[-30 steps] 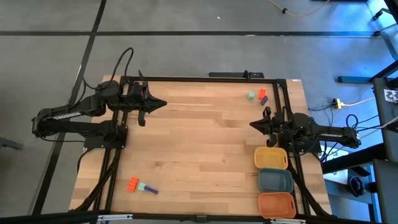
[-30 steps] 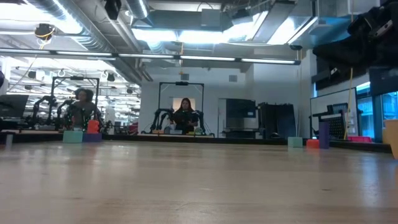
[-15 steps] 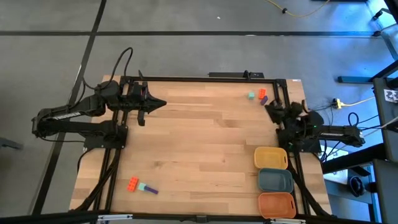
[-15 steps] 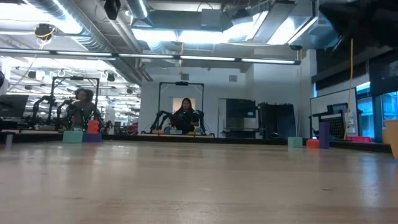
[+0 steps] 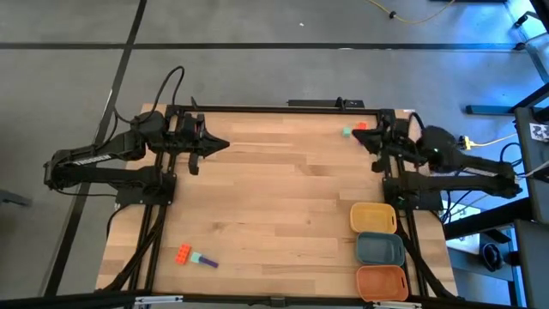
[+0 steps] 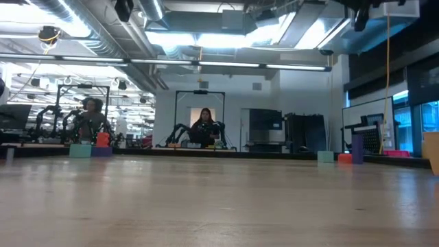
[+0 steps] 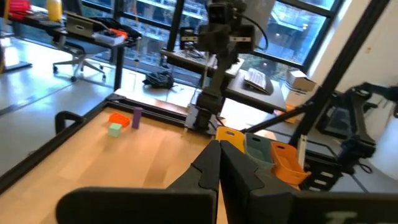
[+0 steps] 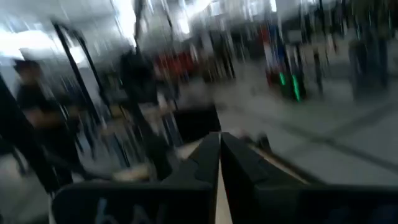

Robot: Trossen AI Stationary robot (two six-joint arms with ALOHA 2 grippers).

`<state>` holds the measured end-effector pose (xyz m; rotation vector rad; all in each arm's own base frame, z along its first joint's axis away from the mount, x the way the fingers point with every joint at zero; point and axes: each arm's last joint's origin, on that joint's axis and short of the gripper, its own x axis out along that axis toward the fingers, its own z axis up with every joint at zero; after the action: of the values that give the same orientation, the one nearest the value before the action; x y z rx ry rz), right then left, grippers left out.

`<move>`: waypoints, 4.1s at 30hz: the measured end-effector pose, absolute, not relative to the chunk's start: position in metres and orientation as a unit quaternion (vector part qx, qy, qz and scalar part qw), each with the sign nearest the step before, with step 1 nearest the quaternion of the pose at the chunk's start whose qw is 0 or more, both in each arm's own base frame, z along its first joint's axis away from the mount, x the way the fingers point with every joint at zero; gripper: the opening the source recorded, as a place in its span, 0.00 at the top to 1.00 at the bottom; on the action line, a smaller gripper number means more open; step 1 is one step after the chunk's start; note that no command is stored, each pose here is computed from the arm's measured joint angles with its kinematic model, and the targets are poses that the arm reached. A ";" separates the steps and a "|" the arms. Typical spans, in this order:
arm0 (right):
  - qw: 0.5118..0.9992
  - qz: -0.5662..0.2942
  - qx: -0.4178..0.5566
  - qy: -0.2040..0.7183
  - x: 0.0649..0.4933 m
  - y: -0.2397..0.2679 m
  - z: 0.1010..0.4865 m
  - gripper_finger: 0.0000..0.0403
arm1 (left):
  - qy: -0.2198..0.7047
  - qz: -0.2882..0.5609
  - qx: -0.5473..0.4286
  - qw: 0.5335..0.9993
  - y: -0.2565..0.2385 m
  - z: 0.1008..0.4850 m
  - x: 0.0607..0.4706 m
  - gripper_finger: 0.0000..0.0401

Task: Sort & place blocks by color
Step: Put the top left light blue block into the orange bin

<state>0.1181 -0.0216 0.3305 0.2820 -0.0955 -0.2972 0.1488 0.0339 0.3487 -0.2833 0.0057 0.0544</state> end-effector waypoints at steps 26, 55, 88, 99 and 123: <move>0.990 -0.074 0.114 0.047 0.135 -0.019 0.338 0.95 | 0.010 -0.020 -0.134 0.991 0.031 0.349 0.147 1.00; 0.989 -0.074 0.120 0.048 0.135 -0.019 0.338 0.95 | 0.060 0.076 -0.101 0.990 0.036 0.337 0.146 0.52; 0.989 -0.075 0.119 0.049 0.135 -0.019 0.337 0.95 | 0.436 0.519 -0.347 0.648 0.106 0.264 0.147 0.44; 0.989 -0.075 0.119 0.050 0.135 -0.019 0.337 0.95 | 0.415 0.540 -0.399 0.613 0.099 0.190 0.132 0.44; 0.989 -0.076 0.119 0.050 0.135 -0.019 0.337 0.95 | 0.394 0.545 -0.405 0.619 0.114 0.153 0.114 0.44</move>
<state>0.1349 -0.0190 0.3373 0.2385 0.0994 -0.1519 0.1137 0.1139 0.1529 -0.9318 0.9072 1.2548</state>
